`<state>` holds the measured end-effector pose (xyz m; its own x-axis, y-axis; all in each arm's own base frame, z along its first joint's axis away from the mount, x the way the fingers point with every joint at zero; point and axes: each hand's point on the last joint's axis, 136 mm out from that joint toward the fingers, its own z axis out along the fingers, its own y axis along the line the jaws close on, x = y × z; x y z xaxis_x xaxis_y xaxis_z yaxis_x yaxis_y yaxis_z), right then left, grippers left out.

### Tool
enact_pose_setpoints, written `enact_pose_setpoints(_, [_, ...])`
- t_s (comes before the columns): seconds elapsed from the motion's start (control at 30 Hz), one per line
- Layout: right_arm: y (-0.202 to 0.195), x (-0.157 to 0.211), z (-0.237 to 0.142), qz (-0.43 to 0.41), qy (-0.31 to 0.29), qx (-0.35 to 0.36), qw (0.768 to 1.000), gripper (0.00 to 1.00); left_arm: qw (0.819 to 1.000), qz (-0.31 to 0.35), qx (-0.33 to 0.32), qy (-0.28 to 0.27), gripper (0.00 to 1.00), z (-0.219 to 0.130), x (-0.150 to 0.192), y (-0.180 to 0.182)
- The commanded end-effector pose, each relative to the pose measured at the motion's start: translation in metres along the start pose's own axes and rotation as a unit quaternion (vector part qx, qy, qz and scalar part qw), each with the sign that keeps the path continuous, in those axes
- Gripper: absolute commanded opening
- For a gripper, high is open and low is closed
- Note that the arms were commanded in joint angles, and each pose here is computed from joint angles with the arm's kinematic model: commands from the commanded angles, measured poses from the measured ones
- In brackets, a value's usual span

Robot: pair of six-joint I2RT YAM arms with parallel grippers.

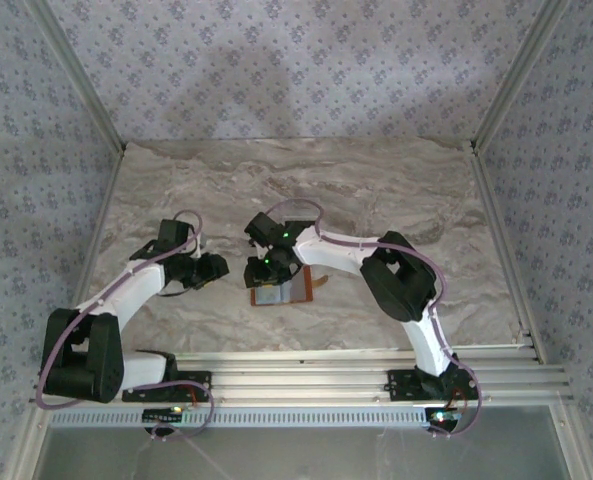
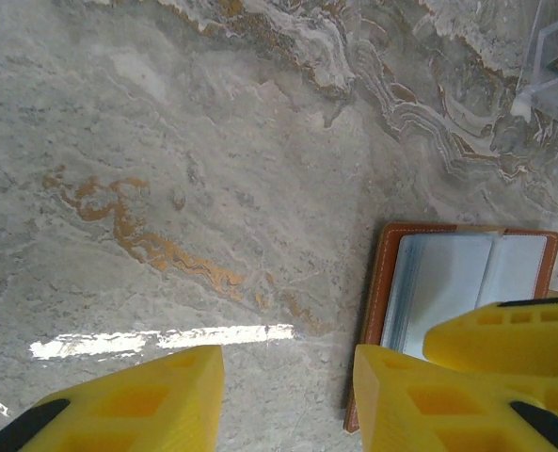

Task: Take the credit cards out of the card holder

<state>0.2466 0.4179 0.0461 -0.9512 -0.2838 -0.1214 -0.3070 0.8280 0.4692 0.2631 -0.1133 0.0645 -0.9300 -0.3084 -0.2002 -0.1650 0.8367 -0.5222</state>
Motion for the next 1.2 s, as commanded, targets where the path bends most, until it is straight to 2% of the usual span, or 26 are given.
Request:
enact_pose_setpoints(0.0, [-0.005,0.003,0.001,0.009,0.012,0.015,1.000,0.36,1.000,-0.002,0.019,-0.001,0.42,-0.003,0.001,-0.005])
enact_pose_setpoints(0.33, [-0.037,0.017,-0.005,0.001,0.018,0.115,0.993,0.38,1.000,-0.007,0.028,0.009,0.43,-0.002,0.006,-0.008])
enact_pose_setpoints(0.67, [-0.056,0.016,-0.024,-0.019,0.007,0.218,0.976,0.40,0.999,-0.004,0.031,0.009,0.43,-0.002,0.002,-0.014])
enact_pose_setpoints(0.93, [-0.064,0.019,-0.026,-0.018,0.012,0.237,0.971,0.41,1.000,0.000,0.027,0.011,0.44,0.000,0.001,-0.017])
enact_pose_setpoints(1.17, [-0.045,0.014,-0.026,-0.055,0.000,0.218,0.974,0.46,1.000,0.002,0.026,0.015,0.44,0.003,0.001,-0.019])
